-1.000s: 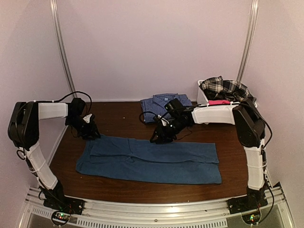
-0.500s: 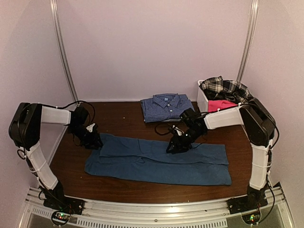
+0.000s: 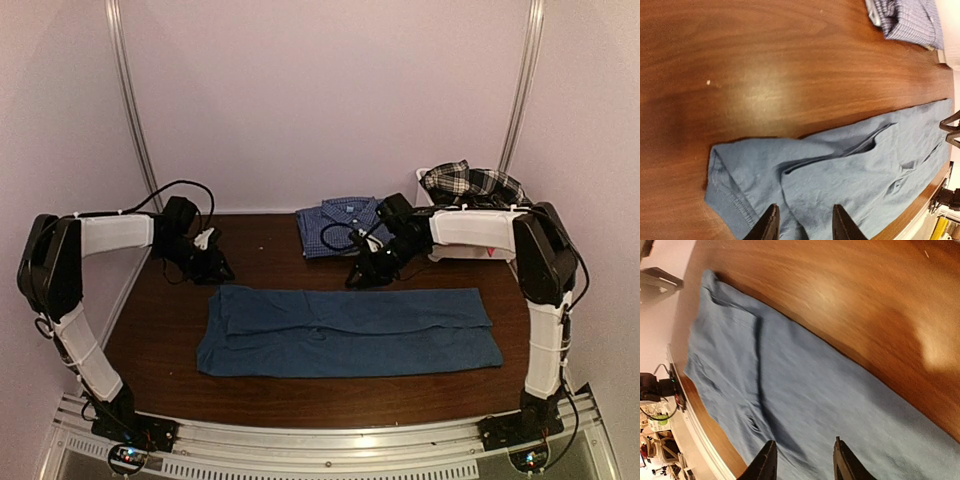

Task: Fold and stack the mixed laundry pile
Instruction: Smooth out the rectangle-folded T-shirt at the center of the board.

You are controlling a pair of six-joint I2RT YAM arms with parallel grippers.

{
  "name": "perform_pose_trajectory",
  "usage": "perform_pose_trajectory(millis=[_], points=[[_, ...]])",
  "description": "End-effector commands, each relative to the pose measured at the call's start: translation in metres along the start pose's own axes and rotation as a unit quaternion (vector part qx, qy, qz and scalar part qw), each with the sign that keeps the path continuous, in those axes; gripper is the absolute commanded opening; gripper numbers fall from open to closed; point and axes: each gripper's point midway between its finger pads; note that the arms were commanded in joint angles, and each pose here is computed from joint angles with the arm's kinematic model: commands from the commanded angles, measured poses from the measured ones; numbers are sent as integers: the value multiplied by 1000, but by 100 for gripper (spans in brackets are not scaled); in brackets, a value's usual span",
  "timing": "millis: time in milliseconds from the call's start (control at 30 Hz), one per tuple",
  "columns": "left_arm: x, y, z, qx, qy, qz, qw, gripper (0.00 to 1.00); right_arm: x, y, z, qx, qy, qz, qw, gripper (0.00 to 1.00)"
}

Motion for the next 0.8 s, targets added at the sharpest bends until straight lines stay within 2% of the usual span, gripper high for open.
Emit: perform_pose_trajectory(millis=[0,300,533,767], points=[[-7,-4,23,-20,-19,-26,999,37,54,-2,34,-38,6,68,997,40],[-8,-16,13,-9,-13,-46,999,36,101,-45,52,-33,-14,129,991,36],[-5,-25,8,1,-6,-48,999,35,104,-84,48,-7,-29,134,990,33],[-1,-34,6,10,-3,-47,999,35,95,-100,48,-2,-43,123,991,31]])
Point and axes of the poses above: each gripper's point midway between its finger pads, its own y axis back along the fingers, its own x axis along the line the jaws close on, z = x × y, and after that the axes turned 10 degrees about -y, right-handed
